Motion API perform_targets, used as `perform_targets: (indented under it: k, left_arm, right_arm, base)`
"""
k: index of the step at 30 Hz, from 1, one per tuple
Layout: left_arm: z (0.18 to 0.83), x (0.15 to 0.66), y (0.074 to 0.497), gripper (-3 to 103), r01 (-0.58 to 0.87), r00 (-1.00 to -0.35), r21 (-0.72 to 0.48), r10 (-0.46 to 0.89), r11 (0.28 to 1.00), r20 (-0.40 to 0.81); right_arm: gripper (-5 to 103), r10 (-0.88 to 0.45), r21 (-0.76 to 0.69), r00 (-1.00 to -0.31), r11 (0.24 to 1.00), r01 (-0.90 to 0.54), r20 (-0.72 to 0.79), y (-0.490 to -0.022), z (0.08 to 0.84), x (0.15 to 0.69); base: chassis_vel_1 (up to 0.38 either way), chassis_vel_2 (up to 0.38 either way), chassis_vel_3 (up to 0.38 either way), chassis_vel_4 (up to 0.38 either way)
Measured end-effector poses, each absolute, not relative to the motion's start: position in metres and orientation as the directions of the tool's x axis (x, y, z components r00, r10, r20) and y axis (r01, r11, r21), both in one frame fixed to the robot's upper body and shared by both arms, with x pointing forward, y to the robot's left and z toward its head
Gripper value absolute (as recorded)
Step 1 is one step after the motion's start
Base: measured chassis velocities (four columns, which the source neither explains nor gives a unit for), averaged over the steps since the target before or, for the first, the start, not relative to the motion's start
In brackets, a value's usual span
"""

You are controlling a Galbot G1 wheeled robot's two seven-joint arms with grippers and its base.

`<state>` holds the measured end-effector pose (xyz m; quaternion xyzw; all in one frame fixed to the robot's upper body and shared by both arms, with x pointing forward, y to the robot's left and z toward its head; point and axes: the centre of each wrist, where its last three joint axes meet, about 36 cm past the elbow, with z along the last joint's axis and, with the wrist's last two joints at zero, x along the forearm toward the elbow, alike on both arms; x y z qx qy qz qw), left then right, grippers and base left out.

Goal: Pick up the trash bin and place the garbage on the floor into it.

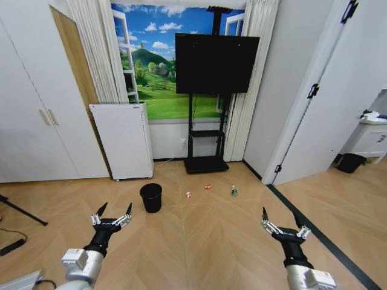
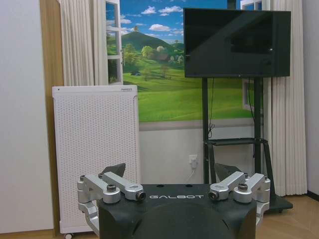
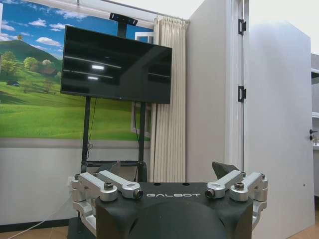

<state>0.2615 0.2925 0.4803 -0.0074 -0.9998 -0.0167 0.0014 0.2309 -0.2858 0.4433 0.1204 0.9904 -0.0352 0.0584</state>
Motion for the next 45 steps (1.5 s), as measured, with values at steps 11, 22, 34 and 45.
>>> perform_targets:
  k: [11, 22, 34, 45]
  left_arm:
    - [0.482, 0.261, 0.297, 100, 0.027, -1.0, 0.05, 0.027, 0.998, 0.007]
    - [0.476, 0.262, 0.298, 100, 0.015, -1.0, 0.032, 0.015, 0.999, 0.015]
    - [0.475, 0.264, 0.301, 100, 0.013, -1.0, 0.034, 0.012, 0.999, 0.021]
    - [0.47, 0.265, 0.301, 100, 0.007, -0.999, 0.03, 0.006, 1.0, 0.034]
  right_arm:
    - [100, 0.249, -0.057, -0.964, 0.965, 0.255, -0.09, -0.29, 0.438, 0.23]
    - [100, 0.233, -0.043, -0.97, 0.971, 0.236, -0.076, -0.285, 0.432, 0.234]
    - [100, 0.225, -0.045, -0.972, 0.973, 0.228, -0.065, -0.285, 0.425, 0.238]
    - [100, 0.211, -0.051, -0.976, 0.975, 0.214, -0.06, -0.287, 0.421, 0.242]
  base:
    - [-0.006, 0.003, 0.004, -0.004]
    - [-0.148, 0.138, 0.151, -0.154]
    - [-0.274, 0.287, 0.284, -0.293]
    - [-0.36, 0.357, 0.365, -0.367]
